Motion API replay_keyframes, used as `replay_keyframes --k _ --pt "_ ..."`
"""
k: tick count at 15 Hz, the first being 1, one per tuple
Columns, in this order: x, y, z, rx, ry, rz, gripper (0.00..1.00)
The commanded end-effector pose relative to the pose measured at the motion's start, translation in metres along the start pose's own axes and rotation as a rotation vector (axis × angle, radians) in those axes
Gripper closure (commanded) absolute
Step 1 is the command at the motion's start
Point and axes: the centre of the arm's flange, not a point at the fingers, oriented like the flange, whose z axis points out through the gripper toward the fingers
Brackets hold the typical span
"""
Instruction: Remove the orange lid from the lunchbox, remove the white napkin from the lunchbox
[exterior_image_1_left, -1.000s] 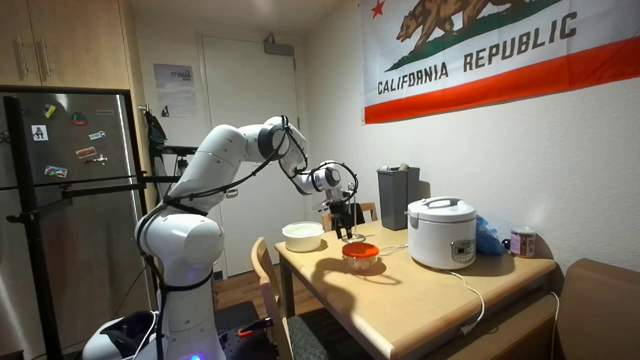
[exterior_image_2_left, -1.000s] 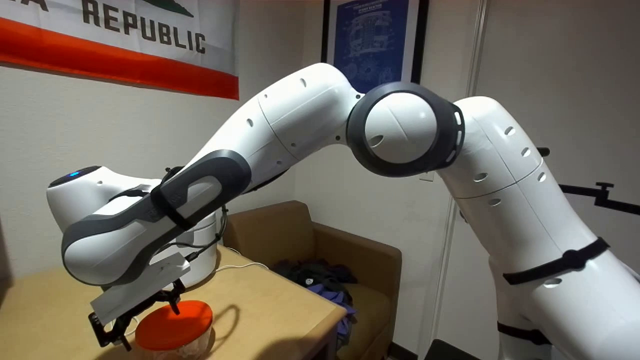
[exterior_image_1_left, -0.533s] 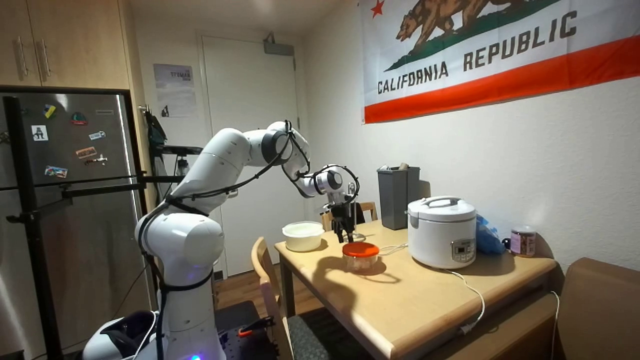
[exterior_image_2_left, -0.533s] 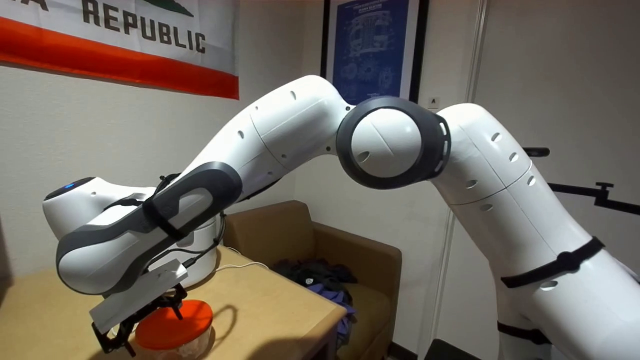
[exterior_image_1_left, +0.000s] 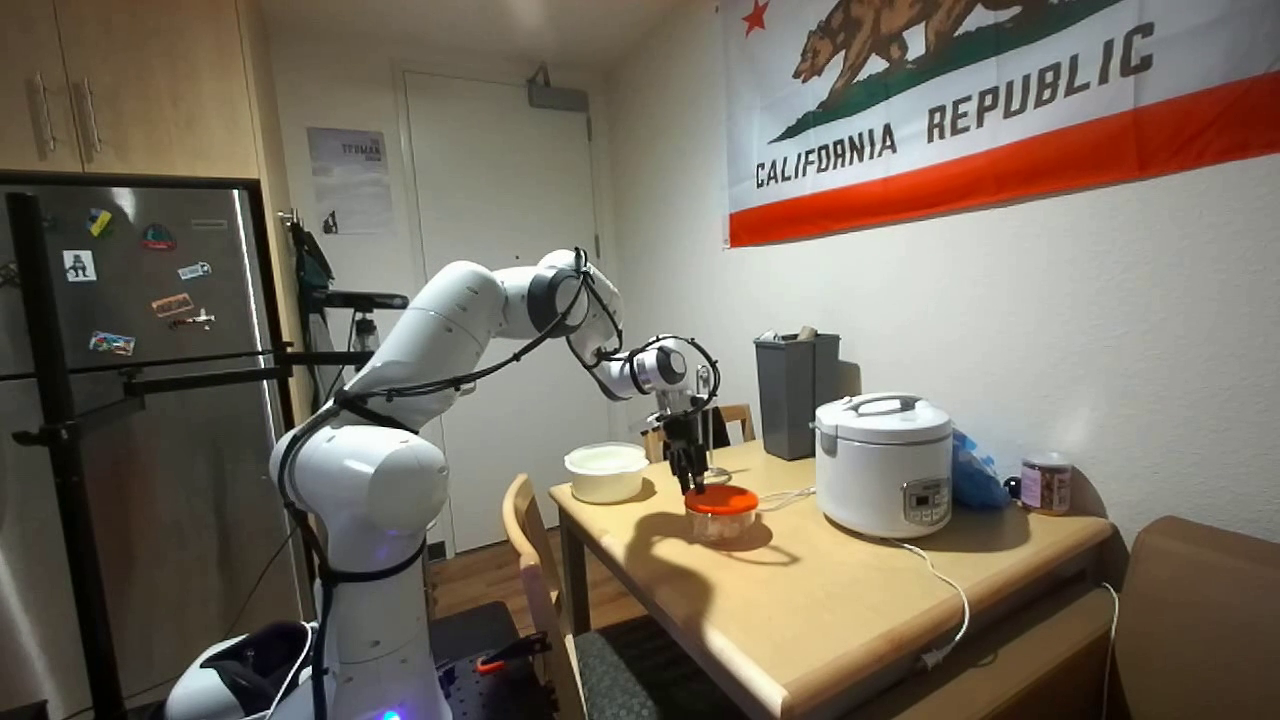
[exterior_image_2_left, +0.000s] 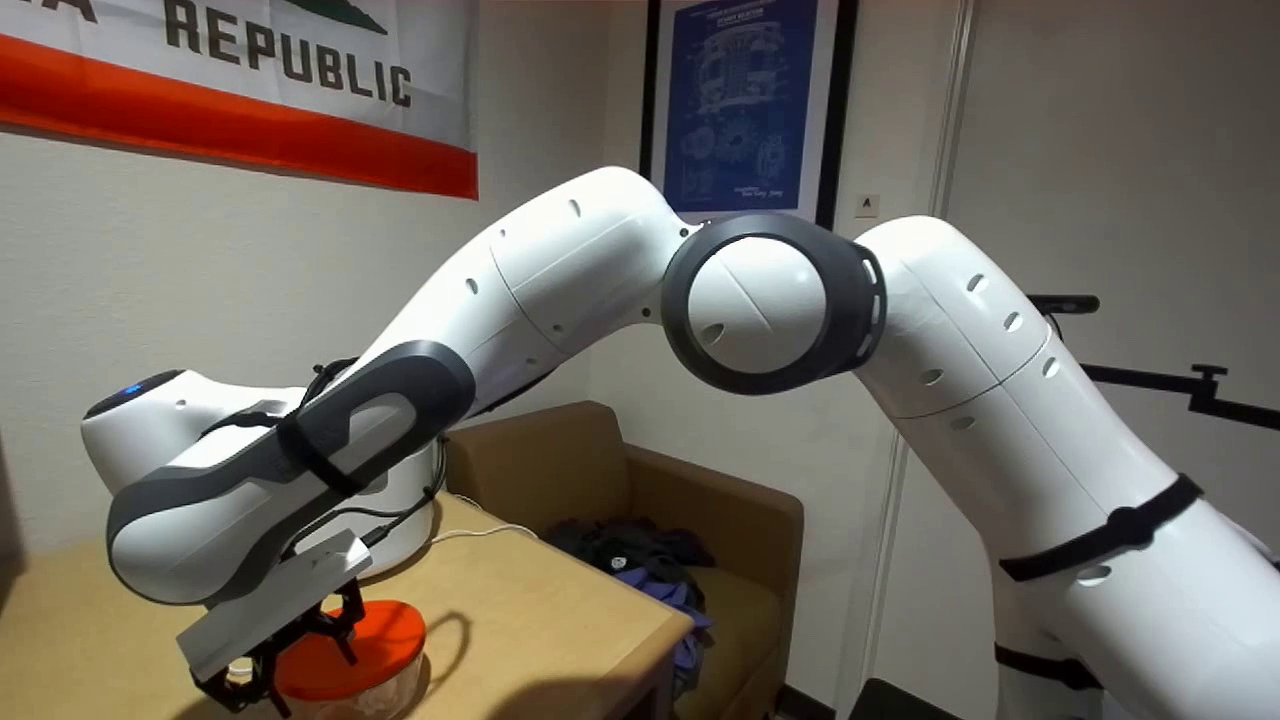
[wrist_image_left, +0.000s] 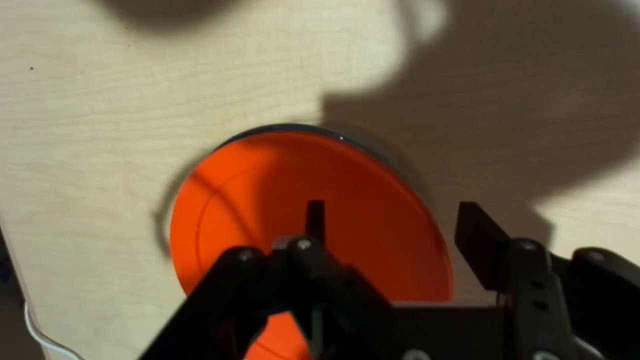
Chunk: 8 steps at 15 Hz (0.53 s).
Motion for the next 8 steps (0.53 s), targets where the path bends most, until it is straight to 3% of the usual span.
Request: replay_keyframes --k 1,5,8 --pt "0.003 0.0 -0.012 -0.024 0.01 0.03 0.62" --pt "0.003 -0.002 -0.021 -0.016 0.026 0.027 0.91" --pt "0.003 -0.003 -0.028 -0.01 0.039 0.026 0.95"
